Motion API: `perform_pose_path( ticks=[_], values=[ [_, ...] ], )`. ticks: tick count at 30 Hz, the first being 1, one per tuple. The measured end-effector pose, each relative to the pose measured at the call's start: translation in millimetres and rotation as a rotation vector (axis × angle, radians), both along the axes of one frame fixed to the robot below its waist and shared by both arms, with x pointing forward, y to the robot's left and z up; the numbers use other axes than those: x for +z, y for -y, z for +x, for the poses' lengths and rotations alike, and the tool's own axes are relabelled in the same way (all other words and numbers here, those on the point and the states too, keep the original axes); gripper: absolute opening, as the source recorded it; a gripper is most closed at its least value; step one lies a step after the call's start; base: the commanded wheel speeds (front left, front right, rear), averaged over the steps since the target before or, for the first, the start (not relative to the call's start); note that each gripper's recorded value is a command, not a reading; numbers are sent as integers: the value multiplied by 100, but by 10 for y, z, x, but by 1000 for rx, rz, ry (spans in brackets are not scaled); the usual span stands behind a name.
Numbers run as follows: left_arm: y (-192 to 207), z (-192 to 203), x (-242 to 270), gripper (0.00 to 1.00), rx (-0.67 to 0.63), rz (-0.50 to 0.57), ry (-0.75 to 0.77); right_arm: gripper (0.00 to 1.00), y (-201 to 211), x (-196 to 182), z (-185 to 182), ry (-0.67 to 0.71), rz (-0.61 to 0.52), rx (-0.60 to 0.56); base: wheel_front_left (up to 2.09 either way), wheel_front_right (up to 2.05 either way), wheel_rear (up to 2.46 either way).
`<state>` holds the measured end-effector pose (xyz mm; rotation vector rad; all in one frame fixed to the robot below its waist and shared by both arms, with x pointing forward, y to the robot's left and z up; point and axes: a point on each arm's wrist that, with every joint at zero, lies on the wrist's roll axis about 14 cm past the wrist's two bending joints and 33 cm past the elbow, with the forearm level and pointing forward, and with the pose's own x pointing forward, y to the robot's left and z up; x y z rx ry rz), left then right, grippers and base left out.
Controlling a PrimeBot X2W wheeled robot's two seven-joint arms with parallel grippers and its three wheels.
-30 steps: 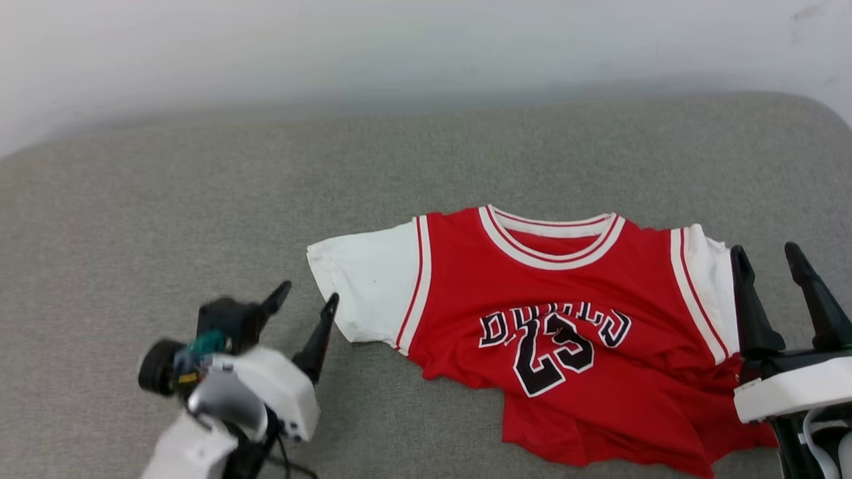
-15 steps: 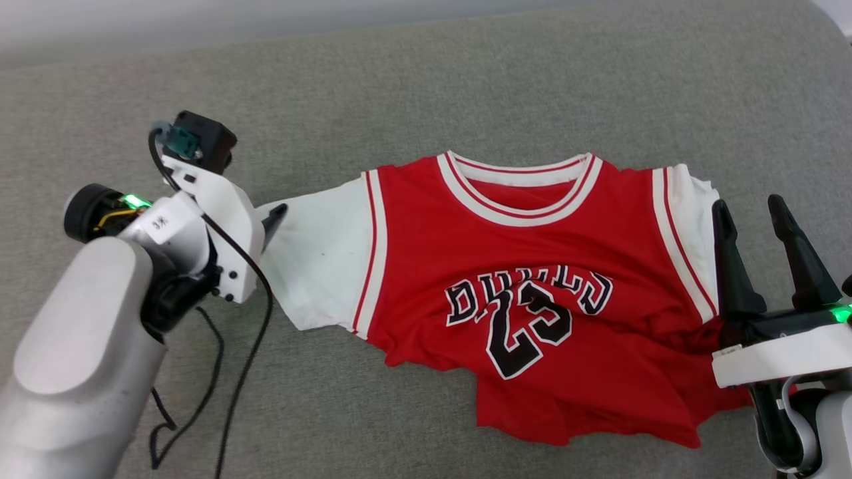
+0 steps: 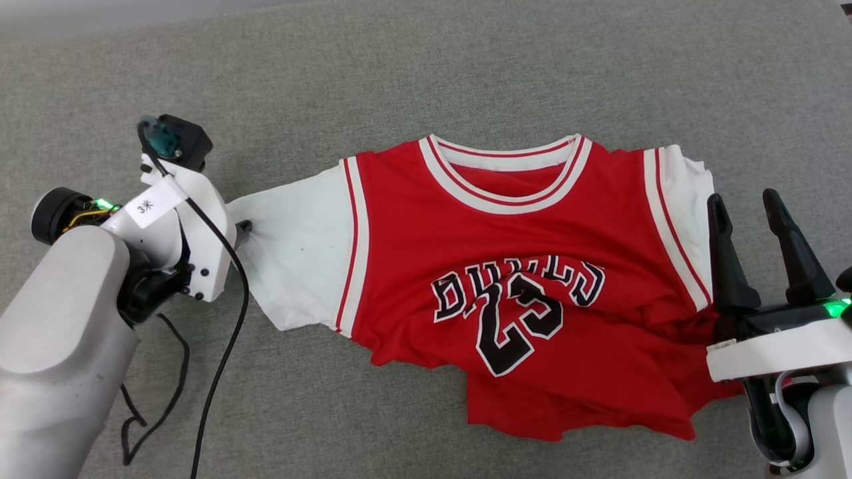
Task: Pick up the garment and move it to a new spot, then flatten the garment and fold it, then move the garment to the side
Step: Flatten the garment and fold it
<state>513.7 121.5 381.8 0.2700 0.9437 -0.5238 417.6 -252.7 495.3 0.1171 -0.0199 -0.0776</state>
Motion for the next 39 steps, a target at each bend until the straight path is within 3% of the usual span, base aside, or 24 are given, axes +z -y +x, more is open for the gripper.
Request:
perform_pose_path(
  ticks=[2,3,4,12,18,22,26,30,39],
  values=[
    [12,-31,-42,98,-1,-4,-24,100,-6,-8,13,-2,0,2,0,0,0],
    [23,-55,-63,42,-3,-6,-40,100,-8,-7,22,-1,0,3,0,0,0],
    [27,-65,-67,0,-3,-8,-48,100,-8,-2,29,1,-1,4,0,0,0],
    [42,-14,62,0,32,-76,35,100,29,19,38,-17,-23,12,0,0,0],
    [-24,23,427,0,66,-135,163,100,109,-22,29,-122,-90,40,0,0,0],
    [-28,-109,660,0,74,-181,223,100,250,-102,56,-265,-164,50,0,0,0],
    [-89,-317,807,0,63,-180,262,100,328,-253,98,-445,-144,57,0,0,0],
    [-62,-555,870,0,54,-192,266,100,542,-342,182,-617,-209,50,0,0,0],
    [76,-801,918,0,31,-250,275,100,485,-672,502,-835,-195,101,0,0,0]
  ],
)
